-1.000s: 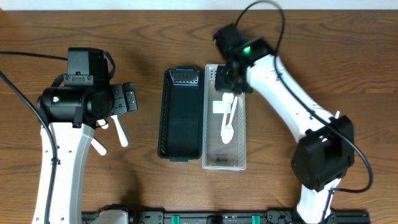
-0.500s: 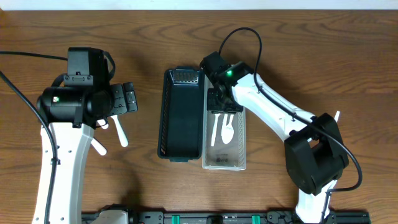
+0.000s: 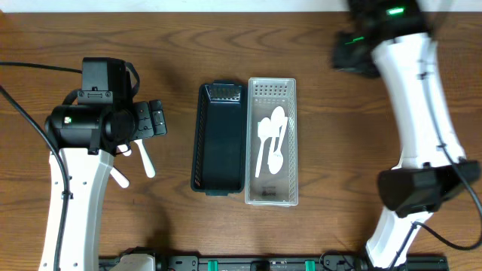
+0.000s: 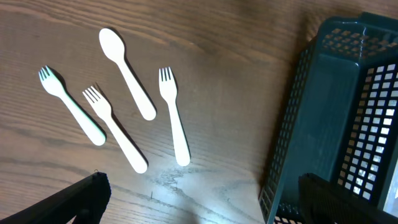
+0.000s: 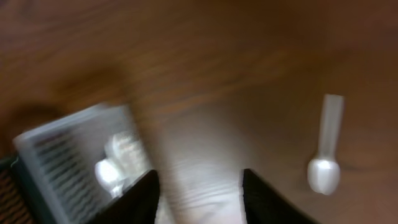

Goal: Pack container
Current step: 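Place the third spoon into the white basket and withdraw, then grasp the fourth white spoon with the right gripper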

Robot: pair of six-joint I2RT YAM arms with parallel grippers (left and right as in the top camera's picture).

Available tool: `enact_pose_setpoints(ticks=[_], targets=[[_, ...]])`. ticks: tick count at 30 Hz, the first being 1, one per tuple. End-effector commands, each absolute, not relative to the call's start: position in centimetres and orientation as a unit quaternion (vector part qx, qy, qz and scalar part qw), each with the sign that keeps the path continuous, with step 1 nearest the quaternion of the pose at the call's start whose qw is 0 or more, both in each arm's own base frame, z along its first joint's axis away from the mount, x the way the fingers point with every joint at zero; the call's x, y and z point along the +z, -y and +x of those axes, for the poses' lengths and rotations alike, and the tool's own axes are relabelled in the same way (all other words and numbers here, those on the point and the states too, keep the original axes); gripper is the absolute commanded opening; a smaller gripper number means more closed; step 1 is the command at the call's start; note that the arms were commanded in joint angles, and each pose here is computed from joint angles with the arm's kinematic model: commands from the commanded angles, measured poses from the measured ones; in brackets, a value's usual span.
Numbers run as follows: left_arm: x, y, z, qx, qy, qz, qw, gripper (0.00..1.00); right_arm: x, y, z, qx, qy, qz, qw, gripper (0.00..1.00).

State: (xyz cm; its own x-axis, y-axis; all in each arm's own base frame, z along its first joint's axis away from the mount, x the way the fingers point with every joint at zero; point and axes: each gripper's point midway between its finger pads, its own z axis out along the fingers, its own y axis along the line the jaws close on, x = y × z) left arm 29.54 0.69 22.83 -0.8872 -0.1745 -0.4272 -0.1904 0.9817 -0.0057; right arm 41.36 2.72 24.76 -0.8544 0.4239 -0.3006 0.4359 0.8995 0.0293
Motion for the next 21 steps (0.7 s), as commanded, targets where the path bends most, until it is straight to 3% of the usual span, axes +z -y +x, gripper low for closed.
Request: enact_pose_setpoints(ticks=[1,4,10,21], targets=[[23.2,-0.9,29.7,0.021,-0.970,-0.097,0.224,0.98,25.5,3.8,40.1,-0.048,-0.945,0.290,0.142,0.55],[23.3,-0.9,29.8,0.021,-0.970,-0.096,0.224,0.98,24.3,8.4,38.5,-0.059,-0.930,0.346,0.109,0.62],[23.3,-0.9,29.8,0.021,-0.970,-0.096,0.224,0.98,20.9,14.0,35.2,-0.072,-0.914,0.398,0.040,0.62],[23.2,-0.9,29.7,0.021,-0.970,-0.096,0.224,0.98,11.4,14.4,32.5,-0.068,-0.925,0.369,-0.054,0.62]])
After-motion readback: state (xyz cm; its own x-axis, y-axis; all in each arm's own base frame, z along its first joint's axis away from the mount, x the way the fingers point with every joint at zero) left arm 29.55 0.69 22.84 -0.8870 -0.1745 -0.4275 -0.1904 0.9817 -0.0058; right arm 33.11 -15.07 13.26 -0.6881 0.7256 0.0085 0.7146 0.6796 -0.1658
